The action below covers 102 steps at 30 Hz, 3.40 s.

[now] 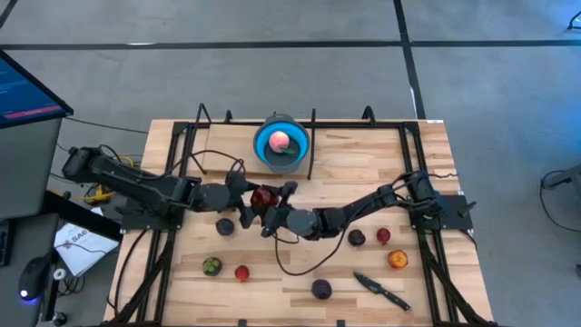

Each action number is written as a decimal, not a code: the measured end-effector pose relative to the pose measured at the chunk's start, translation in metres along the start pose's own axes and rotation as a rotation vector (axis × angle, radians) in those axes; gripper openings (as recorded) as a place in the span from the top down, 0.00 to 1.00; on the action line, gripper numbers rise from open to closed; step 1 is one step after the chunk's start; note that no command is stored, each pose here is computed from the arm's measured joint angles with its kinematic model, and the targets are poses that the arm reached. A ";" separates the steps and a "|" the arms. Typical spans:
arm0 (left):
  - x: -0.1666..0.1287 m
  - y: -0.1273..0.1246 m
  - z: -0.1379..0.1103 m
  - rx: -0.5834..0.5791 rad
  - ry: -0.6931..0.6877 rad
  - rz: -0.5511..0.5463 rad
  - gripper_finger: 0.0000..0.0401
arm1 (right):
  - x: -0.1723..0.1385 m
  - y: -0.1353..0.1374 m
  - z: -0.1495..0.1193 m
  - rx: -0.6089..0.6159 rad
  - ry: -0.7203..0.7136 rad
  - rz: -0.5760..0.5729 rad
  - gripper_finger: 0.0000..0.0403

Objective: Pick & Place Fruit
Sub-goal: Put the red apple into the blue strainer bowl on the shelf

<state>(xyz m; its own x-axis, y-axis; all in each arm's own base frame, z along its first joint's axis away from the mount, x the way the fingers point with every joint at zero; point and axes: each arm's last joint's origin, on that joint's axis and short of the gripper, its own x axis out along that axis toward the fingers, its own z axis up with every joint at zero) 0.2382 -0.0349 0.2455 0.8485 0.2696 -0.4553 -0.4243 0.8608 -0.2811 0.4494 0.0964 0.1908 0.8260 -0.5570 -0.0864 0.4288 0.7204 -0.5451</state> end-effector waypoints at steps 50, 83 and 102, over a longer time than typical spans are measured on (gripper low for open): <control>-0.003 0.002 0.001 0.083 0.052 -0.086 0.15 | -0.036 0.023 0.002 -0.054 0.292 0.040 0.02; 0.107 0.130 0.133 -0.020 0.214 0.023 0.12 | -0.112 -0.034 -0.013 -0.020 0.432 -0.299 0.15; 0.141 0.150 0.122 -0.041 0.204 0.004 0.05 | -0.104 -0.037 -0.001 0.032 0.416 -0.309 0.17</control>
<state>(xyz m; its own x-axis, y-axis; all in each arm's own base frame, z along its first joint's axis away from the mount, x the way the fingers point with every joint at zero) 0.3329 0.1851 0.2423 0.7666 0.1766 -0.6173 -0.4437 0.8406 -0.3106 0.3473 0.1278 0.2194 0.4463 -0.8583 -0.2532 0.6458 0.5048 -0.5728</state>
